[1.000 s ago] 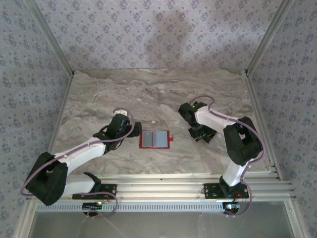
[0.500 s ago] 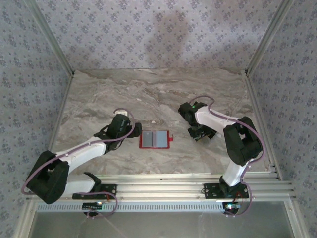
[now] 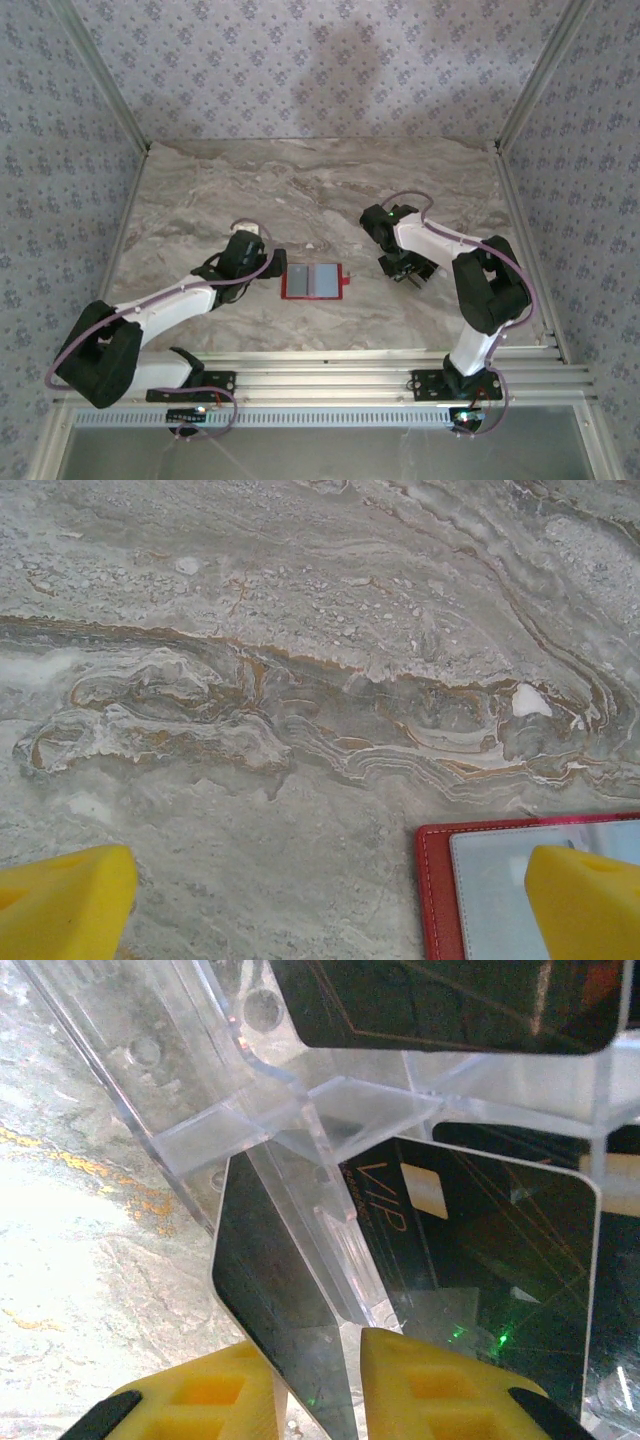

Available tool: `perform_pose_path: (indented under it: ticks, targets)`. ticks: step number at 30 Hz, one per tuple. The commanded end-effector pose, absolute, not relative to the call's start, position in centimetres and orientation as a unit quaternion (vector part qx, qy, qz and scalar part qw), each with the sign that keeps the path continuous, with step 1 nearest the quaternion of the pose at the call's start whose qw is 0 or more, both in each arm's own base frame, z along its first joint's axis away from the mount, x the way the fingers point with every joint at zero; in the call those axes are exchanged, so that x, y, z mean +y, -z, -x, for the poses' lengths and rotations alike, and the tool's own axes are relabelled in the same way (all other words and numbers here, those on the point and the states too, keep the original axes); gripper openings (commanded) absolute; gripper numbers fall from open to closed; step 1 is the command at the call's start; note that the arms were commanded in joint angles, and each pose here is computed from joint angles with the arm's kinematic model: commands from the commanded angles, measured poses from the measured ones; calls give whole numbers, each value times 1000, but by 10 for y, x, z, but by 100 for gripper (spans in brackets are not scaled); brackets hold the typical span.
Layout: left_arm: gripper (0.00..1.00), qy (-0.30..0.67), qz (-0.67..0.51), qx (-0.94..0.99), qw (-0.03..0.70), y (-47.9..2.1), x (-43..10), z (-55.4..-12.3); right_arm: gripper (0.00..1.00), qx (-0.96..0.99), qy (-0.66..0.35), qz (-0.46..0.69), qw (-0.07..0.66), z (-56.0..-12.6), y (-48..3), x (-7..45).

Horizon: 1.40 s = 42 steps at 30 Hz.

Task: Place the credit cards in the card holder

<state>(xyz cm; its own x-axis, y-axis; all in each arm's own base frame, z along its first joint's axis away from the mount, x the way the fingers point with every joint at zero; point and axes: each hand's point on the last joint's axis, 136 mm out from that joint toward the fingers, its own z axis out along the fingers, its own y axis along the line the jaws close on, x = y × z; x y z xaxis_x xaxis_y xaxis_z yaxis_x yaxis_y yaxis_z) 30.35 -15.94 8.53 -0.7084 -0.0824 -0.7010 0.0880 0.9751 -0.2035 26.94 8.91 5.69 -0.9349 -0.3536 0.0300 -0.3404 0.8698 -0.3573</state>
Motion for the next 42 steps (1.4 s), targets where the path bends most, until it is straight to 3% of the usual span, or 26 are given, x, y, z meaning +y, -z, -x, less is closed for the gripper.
perform_pose_path:
  ticks: [1,11,17,25,29,42]
  targets:
    - [100,121,0,912,391,-96,-164,-312,26,966,180,185,24,-269,-70,90]
    - [100,122,1,913,390,-97,-165,-312,23,961,197,194,12,-264,-66,84]
    - [100,123,1,912,390,-99,-165,-312,12,958,200,203,14,-264,-67,86]
    - [100,116,-3,917,382,-100,-164,-312,5,956,192,219,17,-266,-72,93]
    - [100,112,-5,918,381,-101,-164,-312,0,955,185,229,37,-275,-87,104]
    - [100,109,-13,923,370,-104,-164,-309,0,946,169,253,109,-278,-155,138]
